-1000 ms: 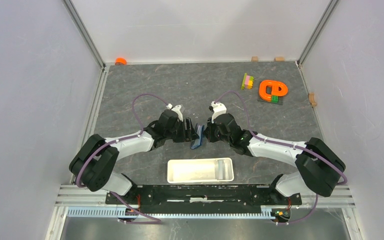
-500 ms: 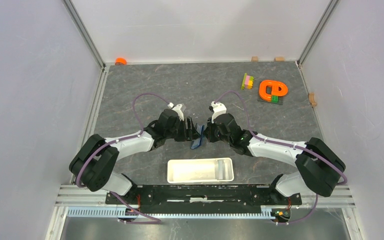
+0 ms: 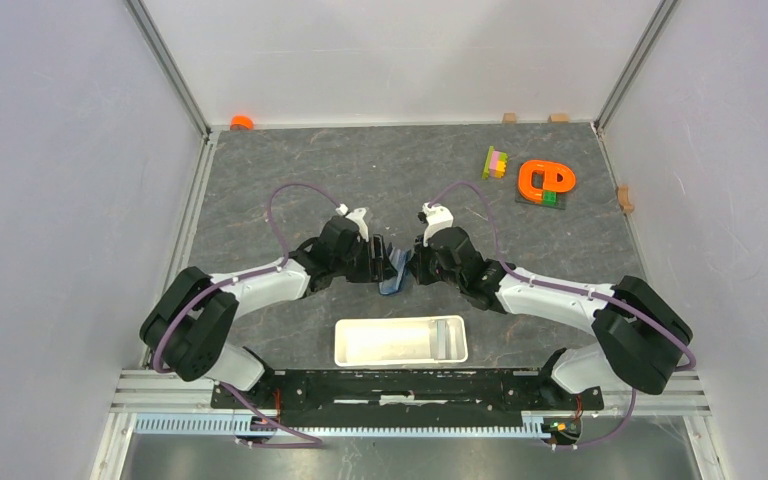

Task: Put the credit cards into the card holder
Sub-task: Open the card holder at the center of the board.

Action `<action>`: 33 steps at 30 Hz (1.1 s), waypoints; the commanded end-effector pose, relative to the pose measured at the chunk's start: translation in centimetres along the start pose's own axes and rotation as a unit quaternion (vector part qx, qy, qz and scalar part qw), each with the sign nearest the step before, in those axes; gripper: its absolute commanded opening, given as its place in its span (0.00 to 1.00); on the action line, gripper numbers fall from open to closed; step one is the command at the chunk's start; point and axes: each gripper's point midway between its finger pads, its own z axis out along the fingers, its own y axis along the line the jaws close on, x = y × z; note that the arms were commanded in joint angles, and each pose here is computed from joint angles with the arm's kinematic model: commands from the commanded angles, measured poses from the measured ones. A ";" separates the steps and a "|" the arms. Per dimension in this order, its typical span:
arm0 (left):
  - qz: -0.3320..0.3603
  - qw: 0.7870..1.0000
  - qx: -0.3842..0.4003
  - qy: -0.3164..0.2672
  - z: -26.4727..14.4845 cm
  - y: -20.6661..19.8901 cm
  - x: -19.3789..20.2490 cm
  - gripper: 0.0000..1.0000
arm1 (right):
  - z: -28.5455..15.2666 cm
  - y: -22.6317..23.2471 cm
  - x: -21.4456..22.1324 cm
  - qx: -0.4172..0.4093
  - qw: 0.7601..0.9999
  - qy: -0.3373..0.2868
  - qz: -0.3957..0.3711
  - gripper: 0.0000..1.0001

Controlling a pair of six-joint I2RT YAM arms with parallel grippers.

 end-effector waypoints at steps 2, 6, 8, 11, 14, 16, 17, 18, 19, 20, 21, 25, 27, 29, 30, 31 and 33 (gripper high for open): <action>0.037 0.998 -0.057 -0.012 -0.6 1.9 -0.8 0.67 | -0.5 0.1 -1.3 0.002 1.000 -0.025 -0.006 0.00; 0.039 0.996 -0.074 -0.014 -0.7 2.4 -0.9 0.67 | -0.6 -0.1 -1.3 0.009 1.000 -0.024 -0.010 0.00; 0.039 0.996 -0.083 -0.016 -0.8 2.7 -1.0 0.67 | -0.6 -0.2 -1.3 0.011 1.000 -0.024 -0.010 0.00; 0.036 0.995 -0.090 -0.020 -1.1 3.0 -1.0 0.67 | -0.7 -0.4 -1.2 0.014 1.000 -0.024 -0.011 0.00; 0.036 0.993 -0.107 -0.030 -1.3 3.5 -1.4 0.66 | -0.7 -0.5 -1.1 0.018 1.000 -0.023 -0.012 0.00; 0.036 0.993 -0.109 -0.031 -1.3 3.6 -1.4 0.64 | -0.7 -0.7 -0.9 0.021 0.999 -0.021 -0.014 0.00; 0.034 0.993 -0.110 -0.031 -1.3 3.6 -1.4 0.63 | -0.6 -0.8 -0.9 0.024 0.999 -0.020 -0.014 0.00; 0.033 0.993 -0.111 -0.030 -1.3 3.7 -1.4 0.58 | -0.6 -1.0 -0.8 0.028 0.999 -0.019 -0.016 0.00; 0.030 0.993 -0.113 -0.031 -1.2 3.7 -1.3 0.54 | -0.5 -1.2 -0.6 0.033 0.999 -0.017 -0.020 0.00; 0.029 0.993 -0.113 -0.030 -1.2 3.8 -1.3 0.51 | -0.5 -1.6 -0.5 0.043 0.999 -0.015 -0.021 0.00; 0.028 0.993 -0.108 -0.030 -1.1 3.6 -1.3 0.48 | -0.5 -2.0 -0.4 0.050 0.998 -0.014 -0.024 0.00; 0.022 0.997 -0.069 -0.026 -0.6 2.3 -1.0 0.28 | -0.2 -3.3 0.2 0.070 0.997 -0.006 -0.029 0.00; 0.015 0.998 -0.054 -0.025 -0.4 1.8 -0.8 0.22 | 0.1 -4.0 0.5 0.076 0.997 -0.001 -0.025 0.00; 0.006 0.999 -0.041 -0.030 -0.3 1.4 -0.9 0.15 | 0.3 -5.0 0.8 0.083 0.996 0.003 -0.023 0.00; 0.003 0.999 -0.037 -0.031 -0.3 1.2 -0.9 0.12 | 0.4 -5.6 0.9 0.087 0.996 0.004 -0.023 0.00; 0.000 0.999 -0.033 -0.031 -0.3 1.2 -0.8 0.10 | 0.6 -6.0 0.9 0.088 0.996 0.005 -0.021 0.00; -0.006 0.999 -0.023 -0.031 -0.3 0.9 -0.6 0.06 | 0.9 -7.0 0.9 0.088 0.996 0.007 -0.016 0.00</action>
